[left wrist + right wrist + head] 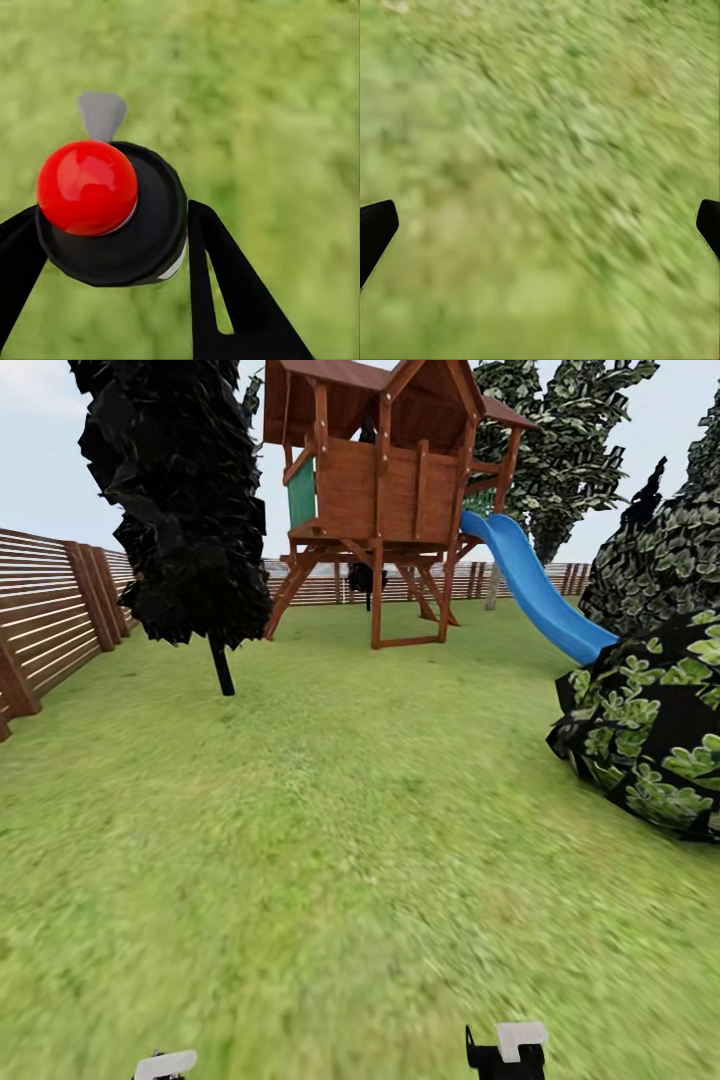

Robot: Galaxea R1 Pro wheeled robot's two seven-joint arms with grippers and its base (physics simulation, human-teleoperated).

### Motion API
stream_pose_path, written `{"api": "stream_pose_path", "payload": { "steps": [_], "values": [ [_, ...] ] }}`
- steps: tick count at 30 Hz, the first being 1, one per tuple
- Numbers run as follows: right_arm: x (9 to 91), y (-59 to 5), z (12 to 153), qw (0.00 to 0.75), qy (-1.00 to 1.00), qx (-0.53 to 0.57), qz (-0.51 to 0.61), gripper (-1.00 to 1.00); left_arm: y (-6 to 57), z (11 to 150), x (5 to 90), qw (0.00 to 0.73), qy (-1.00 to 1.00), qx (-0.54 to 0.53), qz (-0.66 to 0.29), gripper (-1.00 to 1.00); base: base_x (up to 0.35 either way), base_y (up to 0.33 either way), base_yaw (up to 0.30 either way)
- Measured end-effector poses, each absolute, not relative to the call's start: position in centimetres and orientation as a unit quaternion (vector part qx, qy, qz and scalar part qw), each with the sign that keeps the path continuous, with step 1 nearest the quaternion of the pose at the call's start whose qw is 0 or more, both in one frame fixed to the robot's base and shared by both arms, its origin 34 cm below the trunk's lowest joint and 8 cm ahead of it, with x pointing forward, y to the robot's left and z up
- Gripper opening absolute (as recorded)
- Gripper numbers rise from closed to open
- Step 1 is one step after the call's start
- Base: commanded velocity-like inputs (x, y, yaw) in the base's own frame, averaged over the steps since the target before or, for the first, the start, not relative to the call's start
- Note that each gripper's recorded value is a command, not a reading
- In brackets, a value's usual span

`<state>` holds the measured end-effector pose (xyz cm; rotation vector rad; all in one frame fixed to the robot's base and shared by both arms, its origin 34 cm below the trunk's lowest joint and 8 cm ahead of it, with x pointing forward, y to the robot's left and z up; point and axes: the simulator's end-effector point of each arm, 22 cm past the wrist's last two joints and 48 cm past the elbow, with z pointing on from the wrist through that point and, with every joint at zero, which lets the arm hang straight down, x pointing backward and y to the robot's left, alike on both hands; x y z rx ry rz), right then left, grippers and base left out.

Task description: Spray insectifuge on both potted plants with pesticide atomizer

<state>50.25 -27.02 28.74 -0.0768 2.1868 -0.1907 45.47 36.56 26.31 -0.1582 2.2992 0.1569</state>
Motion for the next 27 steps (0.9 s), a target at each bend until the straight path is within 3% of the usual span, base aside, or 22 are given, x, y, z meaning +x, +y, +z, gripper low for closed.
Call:
{"api": "stream_pose_path", "payload": {
  "steps": [27],
  "values": [
    [50.29,-27.08,28.78,0.456,0.886,-0.030,-0.078,1.00,36.55,26.33,45.50,0.404,0.910,-0.063,0.062,-1.00,0.339,0.000,0.000]
  ]
}}
